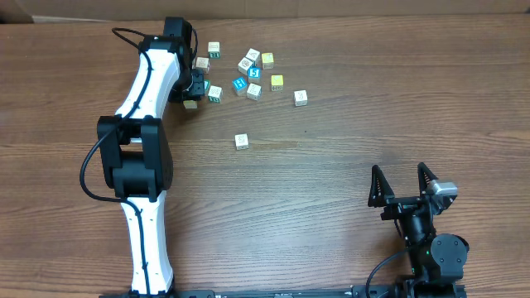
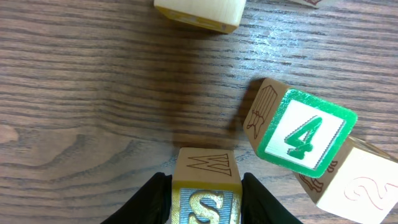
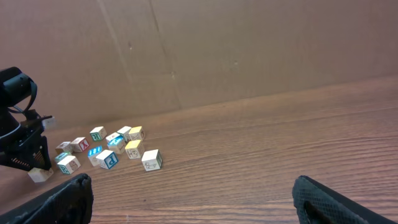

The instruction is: Form a circle

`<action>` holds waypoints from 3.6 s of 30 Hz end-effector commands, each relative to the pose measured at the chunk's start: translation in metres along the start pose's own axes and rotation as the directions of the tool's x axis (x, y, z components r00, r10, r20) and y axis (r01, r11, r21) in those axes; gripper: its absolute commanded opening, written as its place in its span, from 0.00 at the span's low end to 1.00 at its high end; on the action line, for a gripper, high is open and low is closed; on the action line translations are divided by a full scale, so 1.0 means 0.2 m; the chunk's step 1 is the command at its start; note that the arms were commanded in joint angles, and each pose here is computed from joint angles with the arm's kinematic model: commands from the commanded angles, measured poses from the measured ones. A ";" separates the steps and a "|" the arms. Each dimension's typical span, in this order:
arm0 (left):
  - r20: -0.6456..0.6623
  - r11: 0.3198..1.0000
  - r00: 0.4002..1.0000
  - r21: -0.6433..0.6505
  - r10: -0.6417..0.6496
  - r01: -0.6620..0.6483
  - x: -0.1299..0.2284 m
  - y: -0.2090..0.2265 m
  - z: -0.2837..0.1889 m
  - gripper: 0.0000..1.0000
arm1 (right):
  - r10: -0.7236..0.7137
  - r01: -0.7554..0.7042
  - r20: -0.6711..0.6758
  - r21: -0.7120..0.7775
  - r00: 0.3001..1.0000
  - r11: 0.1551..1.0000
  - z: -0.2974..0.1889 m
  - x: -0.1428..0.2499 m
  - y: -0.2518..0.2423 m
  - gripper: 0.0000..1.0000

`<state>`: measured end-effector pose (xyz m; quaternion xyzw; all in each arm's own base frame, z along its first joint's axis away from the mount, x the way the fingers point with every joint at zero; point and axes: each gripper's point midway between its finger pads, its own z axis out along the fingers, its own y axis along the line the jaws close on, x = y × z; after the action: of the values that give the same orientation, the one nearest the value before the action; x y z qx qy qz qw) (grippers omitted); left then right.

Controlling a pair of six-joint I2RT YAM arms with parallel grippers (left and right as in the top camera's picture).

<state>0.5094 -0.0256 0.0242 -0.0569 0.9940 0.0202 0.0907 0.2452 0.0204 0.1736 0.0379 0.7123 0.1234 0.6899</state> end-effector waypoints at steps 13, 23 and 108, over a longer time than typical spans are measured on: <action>-0.064 0.998 0.998 0.061 -0.021 0.025 0.07 -0.05 0.03 0.50 | 0.002 -0.002 0.005 0.003 1.000 1.000 0.00 0.01 0.00 1.00; -0.059 0.997 0.998 0.068 -0.022 0.026 0.06 -0.06 0.03 0.35 | 0.002 -0.002 0.005 0.003 1.000 1.000 0.00 0.01 0.00 1.00; -0.201 0.934 0.914 -0.139 -0.352 0.330 0.69 -0.52 -0.12 0.21 | 0.002 -0.002 0.005 0.003 1.000 1.000 0.00 0.01 0.00 1.00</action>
<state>0.3816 -0.1561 0.0201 -0.1755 0.9835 0.0235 -0.0365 0.2452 0.0204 0.1736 0.0376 0.7123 0.1231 0.6900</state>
